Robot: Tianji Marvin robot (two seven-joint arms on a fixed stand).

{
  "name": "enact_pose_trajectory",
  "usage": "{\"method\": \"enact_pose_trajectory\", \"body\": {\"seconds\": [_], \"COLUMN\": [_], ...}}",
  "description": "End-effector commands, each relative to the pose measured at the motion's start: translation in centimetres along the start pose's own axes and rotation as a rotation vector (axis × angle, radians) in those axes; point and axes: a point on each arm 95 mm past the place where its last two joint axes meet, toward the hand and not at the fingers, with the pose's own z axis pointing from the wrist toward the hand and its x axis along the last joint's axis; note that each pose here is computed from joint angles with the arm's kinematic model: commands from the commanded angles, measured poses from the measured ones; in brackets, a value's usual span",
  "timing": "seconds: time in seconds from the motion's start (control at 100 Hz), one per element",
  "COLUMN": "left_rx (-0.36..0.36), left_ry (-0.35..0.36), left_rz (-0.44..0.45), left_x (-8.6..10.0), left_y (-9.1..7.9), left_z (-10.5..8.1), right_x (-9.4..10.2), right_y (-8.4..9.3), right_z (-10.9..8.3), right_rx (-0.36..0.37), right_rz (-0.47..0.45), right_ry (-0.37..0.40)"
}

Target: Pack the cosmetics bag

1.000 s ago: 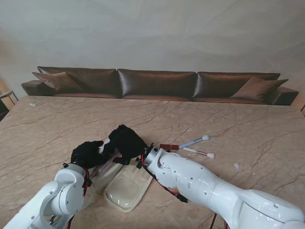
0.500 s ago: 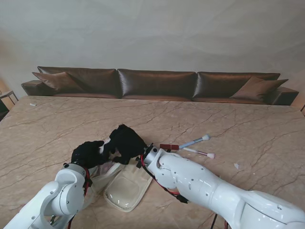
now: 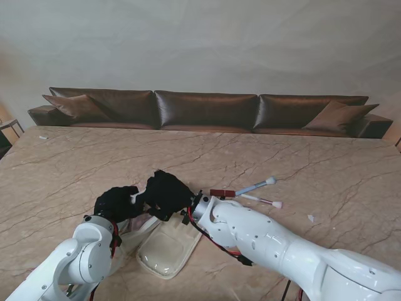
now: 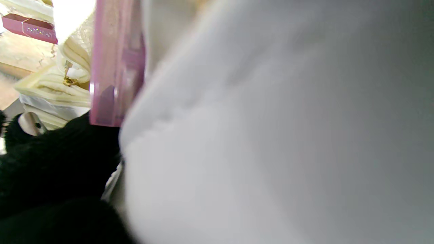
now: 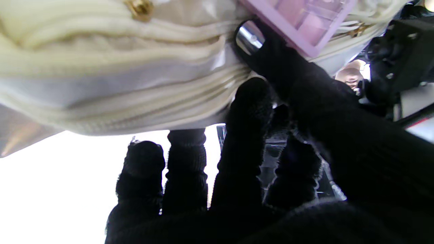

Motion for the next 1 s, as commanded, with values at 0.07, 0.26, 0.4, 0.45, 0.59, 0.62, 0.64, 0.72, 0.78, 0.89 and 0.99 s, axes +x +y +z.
{"method": "enact_pose_trajectory", "body": {"seconds": [0.07, 0.26, 0.4, 0.45, 0.59, 0.62, 0.64, 0.72, 0.78, 0.89, 0.99], "left_rx": [0.02, 0.011, -0.009, -0.016, -0.03, -0.031, -0.032, -0.028, -0.028, -0.029, -0.034], "left_ry": [0.008, -0.014, -0.033, -0.035, -0.029, -0.028, -0.027, -0.027, -0.027, -0.029, -0.031], "left_rz": [-0.018, -0.037, -0.065, -0.075, -0.075, -0.077, -0.078, -0.079, -0.079, -0.077, -0.077], "left_x": [0.9, 0.9, 1.0, 1.1, 1.2, 1.2, 1.2, 1.1, 1.0, 0.9, 0.8], "left_y": [-0.7, -0.7, -0.7, -0.7, -0.6, -0.6, -0.6, -0.5, -0.6, -0.5, -0.5], "left_z": [0.0, -0.1, -0.2, -0.3, -0.5, -0.5, -0.6, -0.6, -0.6, -0.5, -0.5], "right_x": [2.2, 3.1, 3.6, 3.6, 3.3, 3.2, 3.2, 3.0, 2.8, 2.8, 2.8], "right_y": [-1.1, -0.7, -0.6, -0.6, -0.8, -0.9, -0.9, -0.9, -0.9, -0.8, -0.4], "right_z": [-0.9, -1.5, -1.6, -1.6, -1.5, -1.6, -1.6, -1.9, -2.1, -2.4, -2.5], "right_rx": [0.016, 0.034, 0.076, 0.097, 0.158, 0.173, 0.184, 0.22, 0.245, 0.272, 0.254], "right_rz": [0.018, -0.019, -0.048, -0.053, -0.083, -0.087, -0.09, -0.094, -0.092, -0.087, -0.074], "right_ry": [0.014, 0.031, 0.029, 0.022, -0.013, -0.022, -0.029, -0.048, -0.055, -0.061, -0.06]}}
